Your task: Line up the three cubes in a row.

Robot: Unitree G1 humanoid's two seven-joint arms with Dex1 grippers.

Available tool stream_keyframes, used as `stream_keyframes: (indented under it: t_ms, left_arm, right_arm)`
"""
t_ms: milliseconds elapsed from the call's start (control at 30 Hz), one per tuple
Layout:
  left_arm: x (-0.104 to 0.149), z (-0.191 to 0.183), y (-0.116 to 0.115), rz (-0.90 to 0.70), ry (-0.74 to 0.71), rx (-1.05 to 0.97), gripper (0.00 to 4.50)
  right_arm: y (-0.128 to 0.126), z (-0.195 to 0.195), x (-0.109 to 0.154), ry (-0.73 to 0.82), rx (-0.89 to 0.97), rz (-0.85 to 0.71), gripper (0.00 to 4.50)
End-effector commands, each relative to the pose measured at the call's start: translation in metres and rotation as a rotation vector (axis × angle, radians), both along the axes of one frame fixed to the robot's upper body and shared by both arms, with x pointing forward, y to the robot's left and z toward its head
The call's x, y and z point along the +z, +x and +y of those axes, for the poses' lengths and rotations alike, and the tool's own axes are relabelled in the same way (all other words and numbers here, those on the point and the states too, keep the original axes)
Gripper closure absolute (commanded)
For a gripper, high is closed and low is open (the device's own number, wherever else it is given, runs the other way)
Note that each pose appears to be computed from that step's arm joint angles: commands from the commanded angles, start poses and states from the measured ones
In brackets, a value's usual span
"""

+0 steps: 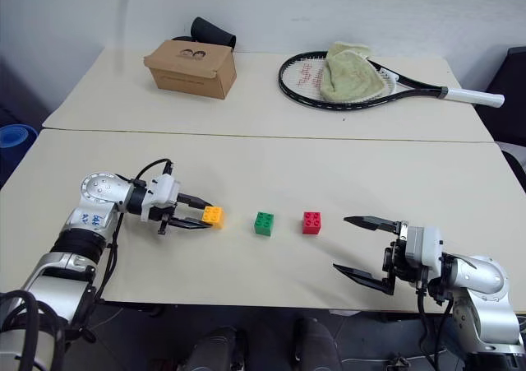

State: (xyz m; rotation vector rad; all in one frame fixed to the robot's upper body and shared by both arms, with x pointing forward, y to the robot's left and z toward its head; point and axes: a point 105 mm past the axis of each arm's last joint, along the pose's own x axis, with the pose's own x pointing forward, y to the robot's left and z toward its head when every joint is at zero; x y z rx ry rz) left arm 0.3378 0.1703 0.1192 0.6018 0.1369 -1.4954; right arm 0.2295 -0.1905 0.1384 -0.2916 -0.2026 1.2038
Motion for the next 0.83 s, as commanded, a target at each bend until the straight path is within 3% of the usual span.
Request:
stream_keyframes:
  t_ms: [33,267,367,533,833]
  left_arm:
    - [0.004,0.004,-0.001,0.028,0.006,-0.014,2.30]
    - [0.018,0.026,-0.003,-0.039,-0.027,0.067,0.19]
    - [0.026,0.055,-0.012,-0.087,-0.023,0.159,0.19]
    - [0.031,0.108,-0.052,-0.097,0.015,0.393,0.19]
    - [0.042,0.130,-0.081,-0.083,-0.040,0.594,0.19]
  right_arm:
    - [-0.003,-0.002,0.009,-0.006,0.001,-0.027,0.00]
    - [0.000,-0.003,0.011,0.000,-0.002,-0.038,0.00]
    - [0.004,-0.007,0.019,0.018,-0.017,-0.065,0.00]
    - [0.008,-0.013,0.032,-0.039,-0.025,-0.065,0.00]
    - [0.025,-0.020,0.055,-0.087,-0.038,-0.096,0.00]
